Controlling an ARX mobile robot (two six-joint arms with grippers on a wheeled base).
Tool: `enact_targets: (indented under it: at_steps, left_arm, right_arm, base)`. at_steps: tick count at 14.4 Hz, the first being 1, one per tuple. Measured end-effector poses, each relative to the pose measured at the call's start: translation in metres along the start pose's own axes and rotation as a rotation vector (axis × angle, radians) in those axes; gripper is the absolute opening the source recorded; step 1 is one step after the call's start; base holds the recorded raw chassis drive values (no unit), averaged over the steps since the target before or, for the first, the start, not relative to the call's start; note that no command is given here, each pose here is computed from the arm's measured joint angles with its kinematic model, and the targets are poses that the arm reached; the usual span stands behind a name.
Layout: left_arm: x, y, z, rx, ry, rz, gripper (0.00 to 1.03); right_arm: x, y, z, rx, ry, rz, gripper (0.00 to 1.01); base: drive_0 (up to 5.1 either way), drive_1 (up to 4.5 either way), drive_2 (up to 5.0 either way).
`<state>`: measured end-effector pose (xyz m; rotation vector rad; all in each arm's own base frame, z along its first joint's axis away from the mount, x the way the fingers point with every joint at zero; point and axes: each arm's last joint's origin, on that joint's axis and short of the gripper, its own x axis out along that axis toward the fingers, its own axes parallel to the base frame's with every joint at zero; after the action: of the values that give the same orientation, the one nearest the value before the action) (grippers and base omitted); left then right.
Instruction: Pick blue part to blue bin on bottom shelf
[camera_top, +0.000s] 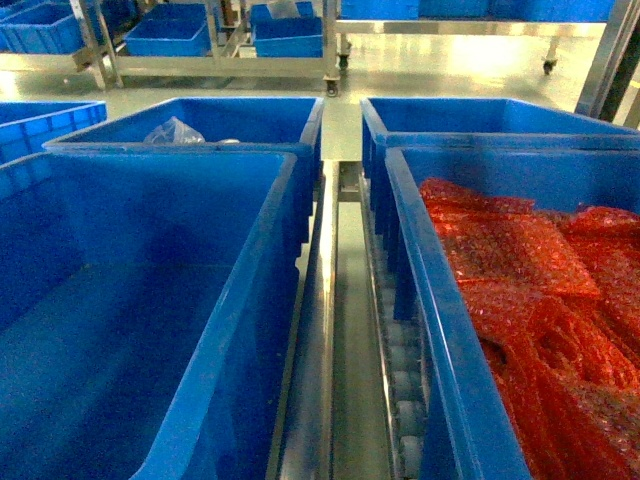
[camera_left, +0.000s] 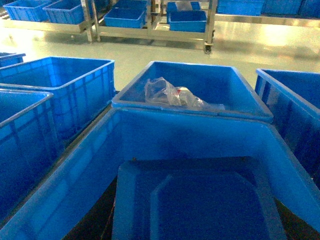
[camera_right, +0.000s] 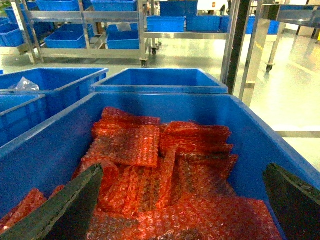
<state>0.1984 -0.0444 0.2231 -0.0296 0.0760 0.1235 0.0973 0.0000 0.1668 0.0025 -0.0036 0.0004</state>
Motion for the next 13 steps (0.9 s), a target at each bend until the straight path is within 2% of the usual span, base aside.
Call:
enact_targets:
  at_steps: [13]
  left_arm:
    - [0.0, 0.0, 0.0001, 0.0, 0.0, 0.0, 0.43]
  right_arm:
    - [0.0, 0.0, -0.0002, 0.0, 0.002, 0.0, 0.98]
  base:
    - [0.0, 4.08, -4.0]
